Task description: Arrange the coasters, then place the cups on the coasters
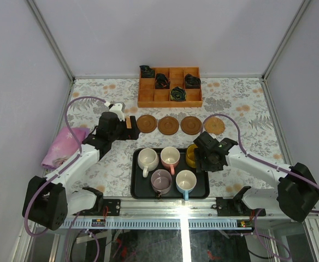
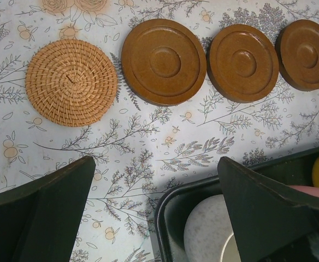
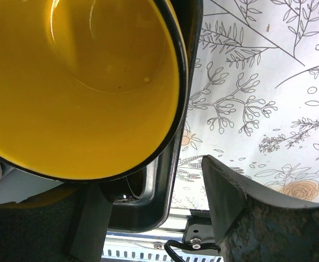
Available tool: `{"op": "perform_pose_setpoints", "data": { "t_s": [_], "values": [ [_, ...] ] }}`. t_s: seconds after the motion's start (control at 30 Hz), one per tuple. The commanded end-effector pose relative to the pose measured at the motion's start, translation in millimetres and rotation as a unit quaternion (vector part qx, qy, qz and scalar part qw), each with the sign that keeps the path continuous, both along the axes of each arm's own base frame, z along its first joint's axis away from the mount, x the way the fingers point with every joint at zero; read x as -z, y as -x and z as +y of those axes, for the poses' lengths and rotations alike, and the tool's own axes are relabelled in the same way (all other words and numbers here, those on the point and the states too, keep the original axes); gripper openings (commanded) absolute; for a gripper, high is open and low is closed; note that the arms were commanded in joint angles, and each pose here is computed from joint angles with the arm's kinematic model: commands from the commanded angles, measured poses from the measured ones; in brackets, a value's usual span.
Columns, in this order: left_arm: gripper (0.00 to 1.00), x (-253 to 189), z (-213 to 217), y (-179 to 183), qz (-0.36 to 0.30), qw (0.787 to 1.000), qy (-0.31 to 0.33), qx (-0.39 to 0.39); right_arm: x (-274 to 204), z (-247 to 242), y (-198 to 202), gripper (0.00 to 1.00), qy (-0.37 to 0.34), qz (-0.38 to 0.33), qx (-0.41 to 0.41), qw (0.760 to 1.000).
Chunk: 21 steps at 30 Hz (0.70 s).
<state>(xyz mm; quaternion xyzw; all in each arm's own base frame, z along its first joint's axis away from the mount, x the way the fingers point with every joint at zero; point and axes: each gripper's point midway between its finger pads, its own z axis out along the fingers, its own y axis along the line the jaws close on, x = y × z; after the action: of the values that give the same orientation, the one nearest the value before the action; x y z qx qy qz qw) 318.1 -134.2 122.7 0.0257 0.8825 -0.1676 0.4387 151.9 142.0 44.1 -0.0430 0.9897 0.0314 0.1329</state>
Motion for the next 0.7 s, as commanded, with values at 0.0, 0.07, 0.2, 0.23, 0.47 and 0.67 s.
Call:
{"op": "perform_pose_setpoints", "data": {
  "t_s": [0.0,0.07,0.2,0.23,0.47,0.67],
  "values": [
    [0.95,-9.4,-2.9,-6.2,-0.022,1.0,0.01,-0.003,-10.1,13.5,-21.9,0.68,-0.02,-0.046,-0.002,0.999],
    [0.95,-9.4,-2.3,-5.5,-0.023,1.0,0.011,-0.004,-11.1,16.1,-22.5,0.67,-0.03,-0.052,-0.004,0.998],
    [0.95,-9.2,-1.4,-4.8,-0.023,1.0,0.011,-0.007,-16.5,20.0,-25.4,0.65,-0.048,-0.067,-0.006,0.997],
    [0.95,-9.4,-1.4,-4.7,-0.023,1.0,0.012,-0.007,-18.0,20.7,-26.0,0.64,-0.051,-0.072,-0.007,0.996],
    [0.95,-7.9,-2.2,-5.1,-0.021,1.0,0.014,-0.008,-22.4,23.0,-28.3,0.6,-0.065,-0.086,-0.007,0.994],
    [0.96,-7.7,-1.2,-5.1,-0.021,1.0,0.013,-0.01,-15.8,22.2,-26.9,0.5,-0.057,-0.076,-0.01,0.995]
  ]
}}
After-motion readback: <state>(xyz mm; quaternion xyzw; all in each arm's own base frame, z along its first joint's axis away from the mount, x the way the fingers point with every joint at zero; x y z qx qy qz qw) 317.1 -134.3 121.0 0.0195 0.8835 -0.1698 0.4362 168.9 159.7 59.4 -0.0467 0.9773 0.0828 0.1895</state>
